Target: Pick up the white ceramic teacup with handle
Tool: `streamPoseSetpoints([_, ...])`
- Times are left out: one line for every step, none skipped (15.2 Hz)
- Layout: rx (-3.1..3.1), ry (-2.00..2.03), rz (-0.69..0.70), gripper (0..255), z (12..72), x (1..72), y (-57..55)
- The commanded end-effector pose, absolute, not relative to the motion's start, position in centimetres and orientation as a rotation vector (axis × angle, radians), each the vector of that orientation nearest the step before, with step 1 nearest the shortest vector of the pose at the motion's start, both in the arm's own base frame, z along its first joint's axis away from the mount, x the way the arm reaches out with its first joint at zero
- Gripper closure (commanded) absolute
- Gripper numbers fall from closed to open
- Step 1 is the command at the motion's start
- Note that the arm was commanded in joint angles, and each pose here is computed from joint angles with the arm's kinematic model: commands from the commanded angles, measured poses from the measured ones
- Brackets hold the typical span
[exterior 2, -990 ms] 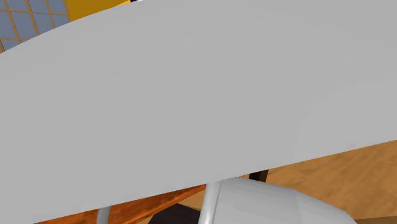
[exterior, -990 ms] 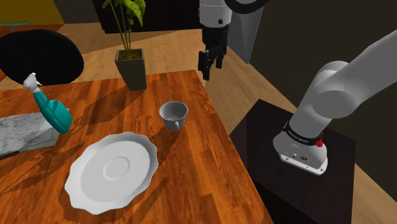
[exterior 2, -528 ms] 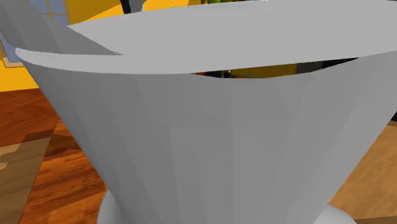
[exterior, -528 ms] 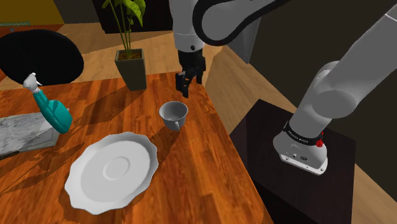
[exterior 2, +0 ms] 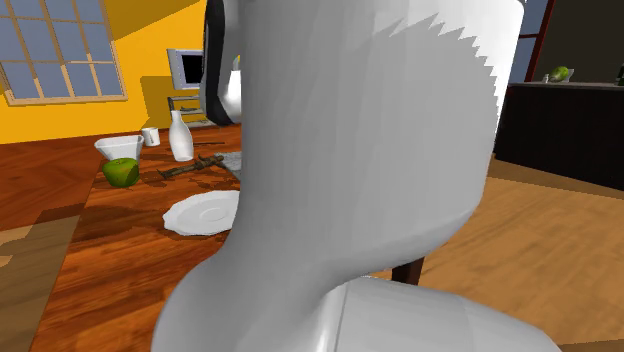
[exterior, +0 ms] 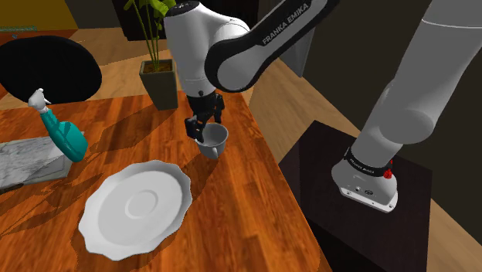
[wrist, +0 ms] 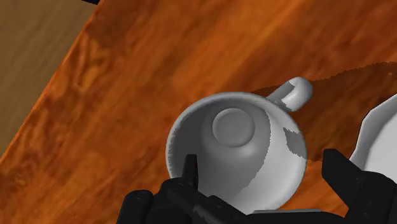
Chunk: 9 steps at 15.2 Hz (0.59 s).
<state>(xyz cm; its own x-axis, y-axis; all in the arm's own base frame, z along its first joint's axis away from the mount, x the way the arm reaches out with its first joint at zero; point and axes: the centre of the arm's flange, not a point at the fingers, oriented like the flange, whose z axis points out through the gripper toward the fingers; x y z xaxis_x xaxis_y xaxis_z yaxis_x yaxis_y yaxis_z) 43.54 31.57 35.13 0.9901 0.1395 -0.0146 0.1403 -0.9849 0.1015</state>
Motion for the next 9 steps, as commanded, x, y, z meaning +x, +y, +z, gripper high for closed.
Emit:
streamPoseSetpoints([3.022, 0.219, -0.004, 0, 33.8, 44.6, 33.6])
streamPoseSetpoints([3.018, 0.222, -0.001, 0, 33.1, 45.0, 34.5])
streamPoseSetpoints([3.018, 0.222, -0.001, 0, 32.6, 45.0, 34.5])
streamPoseSetpoints([3.018, 0.222, -0.001, 0, 32.1, 45.0, 34.5])
streamPoseSetpoints([3.018, 0.222, -0.001, 0, 31.5, 45.0, 34.5])
streamPoseSetpoints([3.018, 0.222, -0.001, 0, 31.0, 45.0, 34.5])
streamPoseSetpoints([3.018, 0.222, -0.001, 0, 30.5, 45.0, 34.5])
streamPoseSetpoints([3.018, 0.222, -0.001, 0, 30.0, 45.0, 34.5])
streamPoseSetpoints([3.018, 0.222, -0.001, 0, 29.4, 45.0, 34.5])
